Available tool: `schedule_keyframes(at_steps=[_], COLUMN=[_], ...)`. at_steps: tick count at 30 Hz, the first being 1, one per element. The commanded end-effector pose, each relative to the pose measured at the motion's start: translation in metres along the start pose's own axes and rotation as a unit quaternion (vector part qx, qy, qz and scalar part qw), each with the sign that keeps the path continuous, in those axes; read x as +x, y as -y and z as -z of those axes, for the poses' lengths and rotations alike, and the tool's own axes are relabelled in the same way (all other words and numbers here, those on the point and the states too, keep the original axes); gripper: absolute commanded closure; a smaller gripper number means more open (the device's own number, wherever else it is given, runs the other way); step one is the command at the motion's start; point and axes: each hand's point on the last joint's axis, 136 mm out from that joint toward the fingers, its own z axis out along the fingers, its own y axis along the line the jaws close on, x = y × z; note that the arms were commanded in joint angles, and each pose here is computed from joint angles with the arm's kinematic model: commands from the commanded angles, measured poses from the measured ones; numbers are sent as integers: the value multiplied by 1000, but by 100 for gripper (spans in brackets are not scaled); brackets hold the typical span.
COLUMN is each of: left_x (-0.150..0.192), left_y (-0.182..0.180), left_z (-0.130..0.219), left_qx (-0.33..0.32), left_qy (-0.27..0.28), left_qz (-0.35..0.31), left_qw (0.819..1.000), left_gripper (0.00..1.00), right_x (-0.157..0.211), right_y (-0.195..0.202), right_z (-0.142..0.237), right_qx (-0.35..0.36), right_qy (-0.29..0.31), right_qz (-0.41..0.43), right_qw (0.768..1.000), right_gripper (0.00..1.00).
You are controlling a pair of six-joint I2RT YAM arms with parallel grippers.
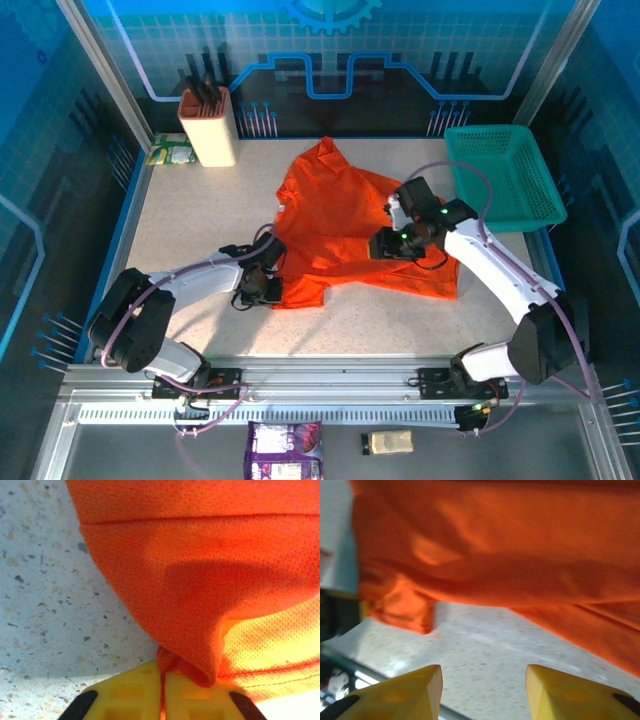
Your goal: Fold the inside-out t-shirt
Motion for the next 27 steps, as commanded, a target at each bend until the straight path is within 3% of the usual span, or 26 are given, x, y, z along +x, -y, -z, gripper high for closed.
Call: schedule_keyframes(at_steps=[1,6,9,19,27], left_x=[1,-10,-12,-11,-11], left_y=[-3,-8,-13,-22,-24], left_z=[8,26,32,36,37], left_qx=[17,88,108,117,117], left_qy=[9,32,34,32,34], left_qz=[18,84,103,125,126], left_qw=[1000,992,988,985,984], left_gripper=[97,100,100,100,100], right_x=[12,24,37,49,37], right_y=[64,142,168,207,211], right_z=[2,0,-12,-45,-42], right_qx=[77,135,133,166,166], right_qy=[4,28,23,8,27], right_qz=[-84,-184,-226,-261,-253], right_qw=[994,973,965,951,953], right_gripper=[52,52,53,55,55])
